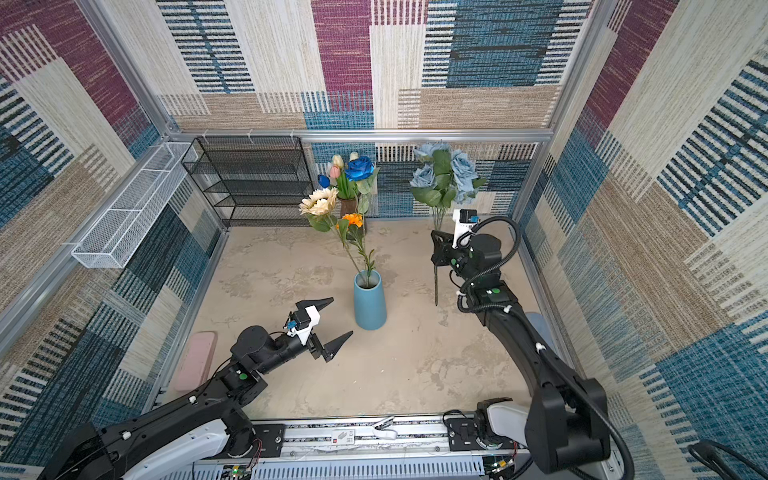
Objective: Arrange the flowers into the vase
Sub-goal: 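Grasp the pale blue rose bunch stems with the right gripper and lift, then carry the pale blue roses over the teal vase with the right gripper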
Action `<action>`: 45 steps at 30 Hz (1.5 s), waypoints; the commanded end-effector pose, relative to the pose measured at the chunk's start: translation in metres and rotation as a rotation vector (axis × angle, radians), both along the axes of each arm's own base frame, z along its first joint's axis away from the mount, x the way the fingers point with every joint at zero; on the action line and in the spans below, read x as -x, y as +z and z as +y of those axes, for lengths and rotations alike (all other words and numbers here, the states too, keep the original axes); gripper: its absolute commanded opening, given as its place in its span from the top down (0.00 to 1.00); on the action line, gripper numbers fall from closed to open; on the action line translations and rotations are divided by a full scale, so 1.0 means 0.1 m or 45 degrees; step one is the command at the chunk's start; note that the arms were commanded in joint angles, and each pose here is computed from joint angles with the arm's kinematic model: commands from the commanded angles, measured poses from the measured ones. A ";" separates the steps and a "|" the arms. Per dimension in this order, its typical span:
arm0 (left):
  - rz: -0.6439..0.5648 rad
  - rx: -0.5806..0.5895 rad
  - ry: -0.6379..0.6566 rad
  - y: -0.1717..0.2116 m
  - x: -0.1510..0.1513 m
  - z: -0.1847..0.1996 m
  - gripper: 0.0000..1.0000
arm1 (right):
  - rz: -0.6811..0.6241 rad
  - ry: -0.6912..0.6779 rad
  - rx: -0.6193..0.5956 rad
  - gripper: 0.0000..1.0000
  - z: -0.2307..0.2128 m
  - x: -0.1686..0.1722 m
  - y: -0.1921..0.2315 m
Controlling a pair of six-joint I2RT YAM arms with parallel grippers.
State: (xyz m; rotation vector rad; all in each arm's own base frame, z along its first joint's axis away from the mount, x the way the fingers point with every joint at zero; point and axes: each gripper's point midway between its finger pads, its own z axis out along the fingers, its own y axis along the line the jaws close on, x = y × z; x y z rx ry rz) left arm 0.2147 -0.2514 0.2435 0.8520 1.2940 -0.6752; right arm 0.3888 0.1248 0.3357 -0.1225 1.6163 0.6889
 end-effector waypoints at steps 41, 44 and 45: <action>-0.032 -0.033 0.036 0.00 -0.14 -0.06 0.01 | -1.016 0.775 -0.248 1.00 1.46 0.93 0.83; -0.024 -0.032 0.037 -0.03 -0.15 -0.07 0.01 | -0.968 0.779 -0.227 1.00 1.49 0.88 0.67; -0.019 -0.034 0.035 -0.04 -0.15 -0.07 0.01 | -0.948 0.785 -0.218 1.00 1.51 0.87 0.60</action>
